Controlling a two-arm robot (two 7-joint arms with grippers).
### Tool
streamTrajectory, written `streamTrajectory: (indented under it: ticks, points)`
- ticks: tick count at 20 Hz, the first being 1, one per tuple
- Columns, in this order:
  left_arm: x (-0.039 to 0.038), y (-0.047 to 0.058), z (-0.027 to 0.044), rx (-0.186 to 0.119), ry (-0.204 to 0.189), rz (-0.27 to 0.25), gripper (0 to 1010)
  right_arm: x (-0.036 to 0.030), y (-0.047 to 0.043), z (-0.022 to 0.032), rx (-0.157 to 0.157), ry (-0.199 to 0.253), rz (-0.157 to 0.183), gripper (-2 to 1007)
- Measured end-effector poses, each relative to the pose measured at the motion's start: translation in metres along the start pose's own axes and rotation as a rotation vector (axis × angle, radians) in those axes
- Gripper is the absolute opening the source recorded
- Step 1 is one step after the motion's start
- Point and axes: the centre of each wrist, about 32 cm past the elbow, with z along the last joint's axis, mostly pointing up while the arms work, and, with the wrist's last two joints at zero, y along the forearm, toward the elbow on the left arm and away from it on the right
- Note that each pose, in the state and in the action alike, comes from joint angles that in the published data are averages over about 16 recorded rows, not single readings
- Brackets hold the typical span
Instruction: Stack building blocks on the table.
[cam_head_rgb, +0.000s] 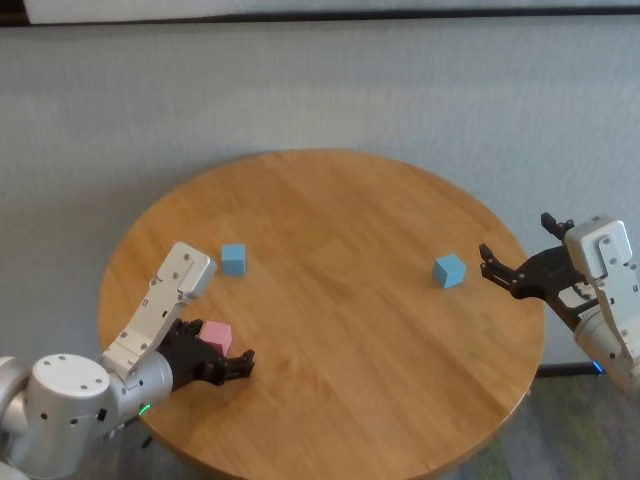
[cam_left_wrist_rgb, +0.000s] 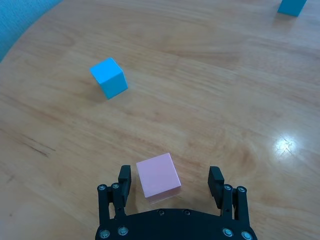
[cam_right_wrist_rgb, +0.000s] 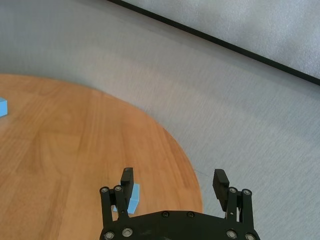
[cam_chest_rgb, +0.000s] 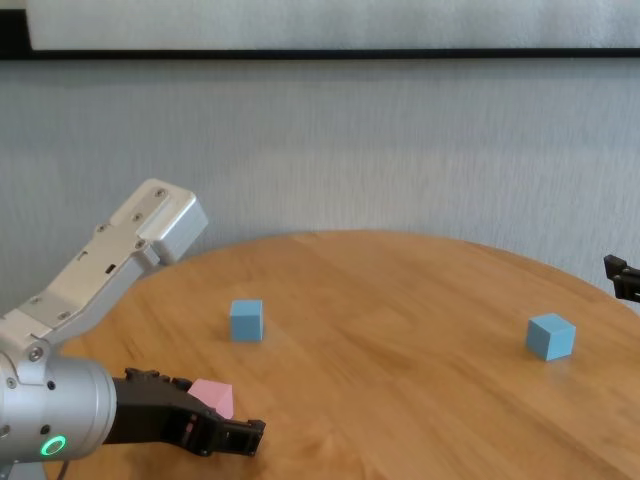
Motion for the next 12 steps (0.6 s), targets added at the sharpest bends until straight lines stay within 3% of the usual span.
streamTrajectory:
  ticks: [6, 12]
  points:
    - [0.0006, -0.0011, -0.0006, 0.003, 0.001, -0.001, 965, 0.0, 0.0, 0.0, 0.0, 0.0, 0.0, 1005]
    - [0.0011, -0.0018, -0.0008, 0.005, -0.004, -0.004, 866, 0.0, 0.0, 0.0, 0.0, 0.0, 0.0, 1005]
